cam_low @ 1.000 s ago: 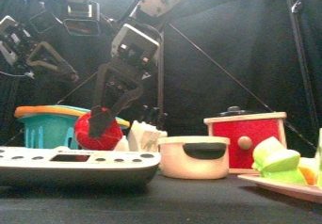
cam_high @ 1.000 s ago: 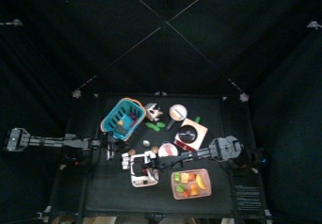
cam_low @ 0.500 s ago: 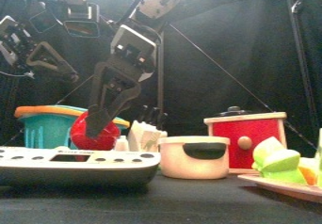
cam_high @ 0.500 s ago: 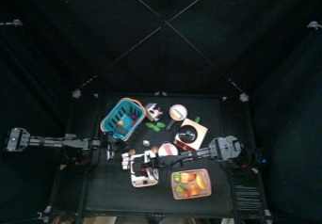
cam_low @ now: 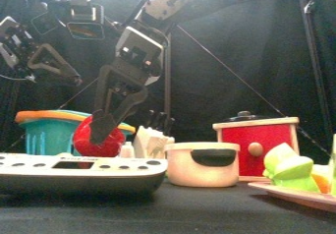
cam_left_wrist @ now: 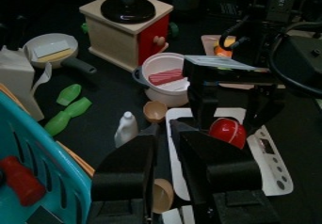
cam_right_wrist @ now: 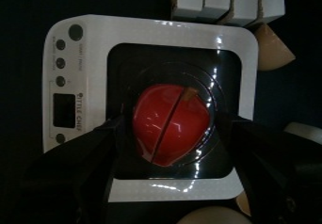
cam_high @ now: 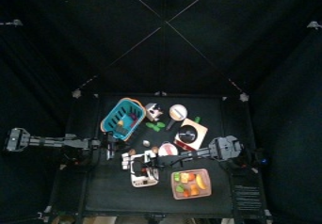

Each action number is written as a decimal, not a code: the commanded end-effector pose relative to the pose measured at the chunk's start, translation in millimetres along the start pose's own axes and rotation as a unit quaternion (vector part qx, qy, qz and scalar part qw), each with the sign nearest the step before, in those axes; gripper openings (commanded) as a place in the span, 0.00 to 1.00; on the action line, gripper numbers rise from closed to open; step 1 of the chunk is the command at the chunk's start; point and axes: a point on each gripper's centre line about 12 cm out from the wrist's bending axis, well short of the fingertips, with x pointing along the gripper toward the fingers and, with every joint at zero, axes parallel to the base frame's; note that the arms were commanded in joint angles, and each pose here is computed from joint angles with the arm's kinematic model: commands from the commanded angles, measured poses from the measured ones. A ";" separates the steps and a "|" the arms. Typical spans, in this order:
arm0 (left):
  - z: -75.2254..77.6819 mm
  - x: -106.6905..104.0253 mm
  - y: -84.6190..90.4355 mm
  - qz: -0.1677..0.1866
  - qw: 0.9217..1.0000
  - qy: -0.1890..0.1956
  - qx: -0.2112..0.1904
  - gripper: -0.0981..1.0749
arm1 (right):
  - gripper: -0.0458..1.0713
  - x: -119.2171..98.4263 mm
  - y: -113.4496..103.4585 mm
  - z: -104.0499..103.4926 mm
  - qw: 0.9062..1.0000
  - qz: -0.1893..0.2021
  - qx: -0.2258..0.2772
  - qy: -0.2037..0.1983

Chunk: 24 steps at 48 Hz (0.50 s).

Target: Place apple on stove

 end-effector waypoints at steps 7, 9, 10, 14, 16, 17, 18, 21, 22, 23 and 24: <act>6.2 0.9 0.0 0.000 1.000 -0.009 0.000 0.62 | 0.96 -37.7 -8.4 21.3 0.999 -0.004 0.012 -0.047; 5.6 0.8 0.4 0.001 1.000 -0.008 -0.001 0.62 | 0.96 -41.2 -8.6 21.6 0.999 -0.004 0.012 -0.049; 6.2 0.9 0.0 0.000 1.000 -0.009 0.000 0.62 | 0.96 -43.0 -9.6 21.9 0.999 -0.005 0.013 -0.051; 5.6 0.8 0.1 0.001 1.000 -0.008 0.000 0.62 | 0.96 -50.5 -14.5 21.0 0.998 -0.008 0.019 -0.058; 5.6 0.8 0.0 0.000 1.000 -0.008 0.000 0.62 | 0.96 -53.7 -16.8 20.9 0.998 -0.009 0.021 -0.063; 5.6 0.8 0.0 0.000 1.000 -0.008 0.000 0.62 | 0.96 -55.4 -18.1 20.4 0.997 -0.009 0.024 -0.066; 6.2 0.9 0.0 0.000 1.000 -0.009 0.001 0.62 | 0.96 -56.8 -18.5 19.6 0.997 -0.008 0.027 -0.069; 5.6 0.8 0.0 0.000 1.000 -0.008 0.001 0.62 | 0.96 -63.5 -21.9 18.1 0.996 -0.006 0.036 -0.081; 5.6 0.8 0.1 0.001 1.000 -0.008 0.000 0.62 | 0.96 -67.7 -23.7 16.7 0.995 -0.006 0.041 -0.087; 5.6 0.8 0.0 0.000 1.000 -0.008 0.000 0.62 | 0.96 -71.4 -25.7 16.1 0.995 -0.006 0.046 -0.093; 5.6 0.8 0.0 0.000 1.000 -0.008 0.000 0.62 | 0.96 -73.9 -28.2 14.6 0.994 -0.006 0.051 -0.097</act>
